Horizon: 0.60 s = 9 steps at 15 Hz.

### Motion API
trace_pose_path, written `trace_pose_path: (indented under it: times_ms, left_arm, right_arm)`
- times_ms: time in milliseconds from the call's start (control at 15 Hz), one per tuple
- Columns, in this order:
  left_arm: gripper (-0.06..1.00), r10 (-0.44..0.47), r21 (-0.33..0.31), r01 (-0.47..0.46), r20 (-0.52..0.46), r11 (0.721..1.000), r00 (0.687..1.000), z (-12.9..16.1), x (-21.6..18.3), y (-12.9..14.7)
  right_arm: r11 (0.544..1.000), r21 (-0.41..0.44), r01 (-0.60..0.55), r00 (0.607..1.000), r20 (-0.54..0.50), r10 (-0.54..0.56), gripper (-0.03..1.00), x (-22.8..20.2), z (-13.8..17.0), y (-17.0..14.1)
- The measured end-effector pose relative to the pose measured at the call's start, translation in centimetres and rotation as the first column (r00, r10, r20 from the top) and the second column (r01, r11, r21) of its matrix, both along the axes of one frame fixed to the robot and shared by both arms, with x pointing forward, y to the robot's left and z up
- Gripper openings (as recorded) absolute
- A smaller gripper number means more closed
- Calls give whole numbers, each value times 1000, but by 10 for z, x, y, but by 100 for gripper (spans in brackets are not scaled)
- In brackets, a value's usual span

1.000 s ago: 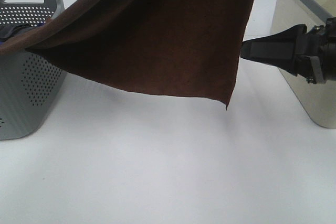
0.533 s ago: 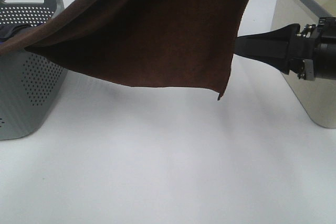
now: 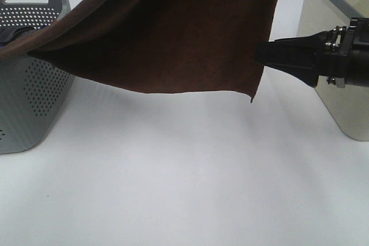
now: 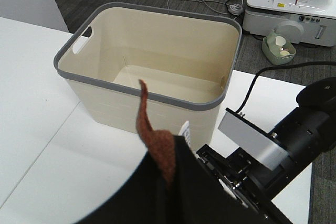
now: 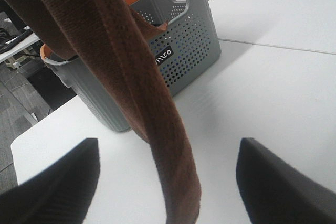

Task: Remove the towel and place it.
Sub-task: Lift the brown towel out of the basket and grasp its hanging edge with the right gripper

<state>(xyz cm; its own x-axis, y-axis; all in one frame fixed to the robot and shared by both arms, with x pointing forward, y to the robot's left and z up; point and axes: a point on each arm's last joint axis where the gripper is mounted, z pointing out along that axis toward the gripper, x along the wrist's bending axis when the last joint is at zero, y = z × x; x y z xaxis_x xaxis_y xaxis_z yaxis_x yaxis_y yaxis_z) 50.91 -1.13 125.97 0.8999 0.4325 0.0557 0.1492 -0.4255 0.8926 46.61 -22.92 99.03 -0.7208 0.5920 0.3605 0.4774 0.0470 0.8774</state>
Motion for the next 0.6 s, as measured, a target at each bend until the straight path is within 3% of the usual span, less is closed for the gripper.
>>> trace_pose_path:
  times_ms: [200,600]
  left_arm:
    - [0,0,0,0,0,1000,1000,0,0,0]
    - [0,6,-20,-6,14,1000,1000,2,1,-1]
  right_arm:
    - [1000,-22,7,998,-55,-8,70,7,-16,-1]
    - [998,18,-65,990,-120,67,65,12,-42,3]
